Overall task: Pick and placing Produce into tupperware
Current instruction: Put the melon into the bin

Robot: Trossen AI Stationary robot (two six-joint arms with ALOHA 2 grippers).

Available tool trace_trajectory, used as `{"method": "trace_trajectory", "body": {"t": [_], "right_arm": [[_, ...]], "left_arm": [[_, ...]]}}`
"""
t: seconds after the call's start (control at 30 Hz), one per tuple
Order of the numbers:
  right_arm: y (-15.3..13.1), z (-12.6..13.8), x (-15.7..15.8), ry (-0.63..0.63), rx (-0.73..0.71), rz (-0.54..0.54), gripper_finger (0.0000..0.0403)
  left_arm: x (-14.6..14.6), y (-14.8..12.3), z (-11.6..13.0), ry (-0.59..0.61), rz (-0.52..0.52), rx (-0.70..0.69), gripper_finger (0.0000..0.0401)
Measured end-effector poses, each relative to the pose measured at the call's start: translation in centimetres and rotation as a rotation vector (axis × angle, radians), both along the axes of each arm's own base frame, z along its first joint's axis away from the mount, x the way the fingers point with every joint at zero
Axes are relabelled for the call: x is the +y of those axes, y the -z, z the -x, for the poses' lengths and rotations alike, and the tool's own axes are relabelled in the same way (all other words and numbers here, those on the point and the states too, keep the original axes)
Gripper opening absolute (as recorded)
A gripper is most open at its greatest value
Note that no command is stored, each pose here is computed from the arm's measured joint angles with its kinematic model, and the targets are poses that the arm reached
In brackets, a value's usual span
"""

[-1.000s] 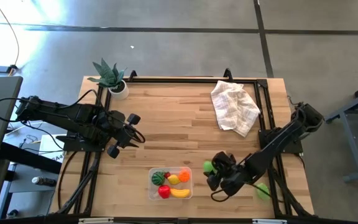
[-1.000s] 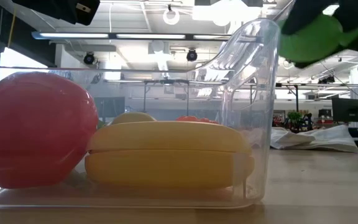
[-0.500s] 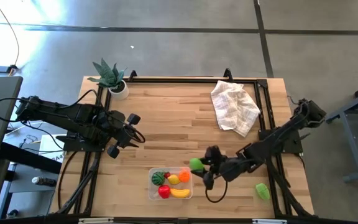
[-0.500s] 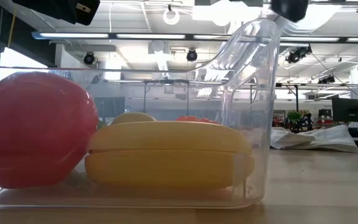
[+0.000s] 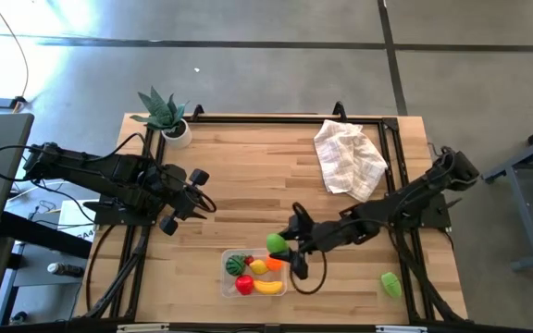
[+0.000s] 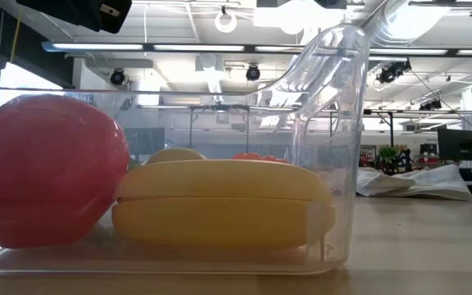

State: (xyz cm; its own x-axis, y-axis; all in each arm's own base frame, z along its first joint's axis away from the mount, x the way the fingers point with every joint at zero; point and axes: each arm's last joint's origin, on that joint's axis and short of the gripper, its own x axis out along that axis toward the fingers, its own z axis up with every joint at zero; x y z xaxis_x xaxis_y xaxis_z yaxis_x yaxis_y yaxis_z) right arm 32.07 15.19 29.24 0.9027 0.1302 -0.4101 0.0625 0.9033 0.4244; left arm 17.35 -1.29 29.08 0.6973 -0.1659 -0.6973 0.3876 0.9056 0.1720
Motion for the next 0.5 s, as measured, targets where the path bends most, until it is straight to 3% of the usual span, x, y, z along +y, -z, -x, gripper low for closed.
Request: {"method": "trace_trajectory", "body": {"t": [0.27, 0.5], "right_arm": [[-0.3, -3.9, 1.3, -0.089, 0.148, 0.164, 0.022], [3.5, -7.4, 3.4, -0.192, 0.393, 0.193, 0.022]], "left_arm": [[0.0, 0.0, 0.0, 0.0, 0.0, 0.0, 0.0095], [0.0, 0.0, 0.0, 0.0, 0.0, 0.0, 0.0095]]}}
